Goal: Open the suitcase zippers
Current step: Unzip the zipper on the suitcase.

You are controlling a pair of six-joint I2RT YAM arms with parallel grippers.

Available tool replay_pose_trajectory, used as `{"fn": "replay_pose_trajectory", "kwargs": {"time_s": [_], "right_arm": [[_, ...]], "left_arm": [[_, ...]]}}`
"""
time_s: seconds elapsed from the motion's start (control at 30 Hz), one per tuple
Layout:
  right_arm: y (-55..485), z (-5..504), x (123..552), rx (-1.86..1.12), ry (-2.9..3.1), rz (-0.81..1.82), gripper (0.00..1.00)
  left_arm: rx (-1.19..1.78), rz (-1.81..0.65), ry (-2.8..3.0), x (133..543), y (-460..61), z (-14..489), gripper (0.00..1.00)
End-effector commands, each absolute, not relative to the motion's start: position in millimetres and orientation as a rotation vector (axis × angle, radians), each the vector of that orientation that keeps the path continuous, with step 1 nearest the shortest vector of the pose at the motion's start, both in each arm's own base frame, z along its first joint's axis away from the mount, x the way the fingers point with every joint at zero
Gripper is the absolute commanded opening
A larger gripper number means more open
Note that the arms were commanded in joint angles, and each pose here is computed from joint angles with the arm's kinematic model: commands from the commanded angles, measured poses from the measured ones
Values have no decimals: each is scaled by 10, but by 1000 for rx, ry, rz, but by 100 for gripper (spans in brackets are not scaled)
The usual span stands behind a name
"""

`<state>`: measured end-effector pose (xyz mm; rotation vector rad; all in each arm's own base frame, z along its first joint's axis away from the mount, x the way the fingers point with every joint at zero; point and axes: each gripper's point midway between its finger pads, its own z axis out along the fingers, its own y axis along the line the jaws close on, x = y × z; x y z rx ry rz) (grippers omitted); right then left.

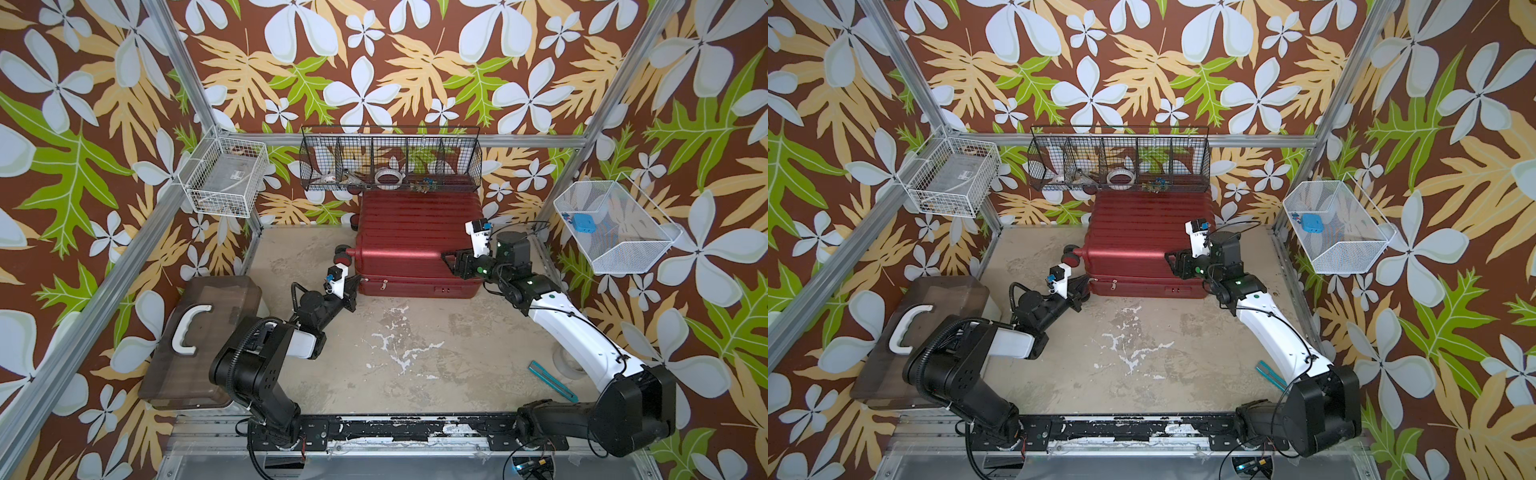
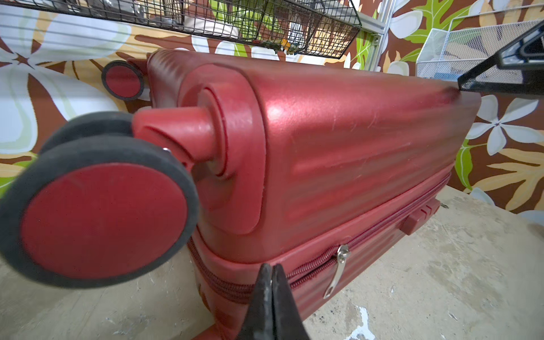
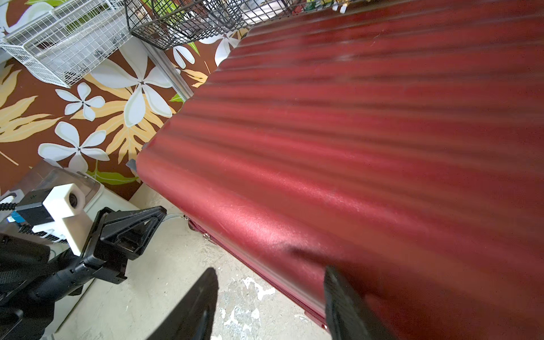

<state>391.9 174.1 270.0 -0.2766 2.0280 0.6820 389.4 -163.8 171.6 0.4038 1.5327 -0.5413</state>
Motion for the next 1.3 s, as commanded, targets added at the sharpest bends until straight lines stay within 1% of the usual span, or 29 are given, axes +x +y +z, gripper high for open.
{"fn": "replay_pose_trajectory", "kwargs": {"time_s": [0.0,0.1,0.4,0.7,0.87,1.1,1.27], "right_arm": [[1682,2520,3857,-244,2110,659,60],[1683,2523,3862,-248,2110,657,61],[1702,2565,3872,-256,2103,666,61],[1724,2553,3841,-280,2110,669,60],[1687,2542,3835,-288,2115,632,60],[1665,2554,3826,-282,2118,622,60],[1673,2603,3809,-284,2109,634,60]], "left_arm": [[418,-590,1601,3892,-1695,1560,0],[421,-630,1611,3906,-1744,1543,0],[401,-619,1675,3952,-1725,1459,0],[352,-526,1704,3996,-1577,1512,0],[282,-571,1766,4042,-1467,1540,0],[229,-541,1862,4117,-1365,1540,0],[90,-655,1950,4133,-1193,1354,0]]}}
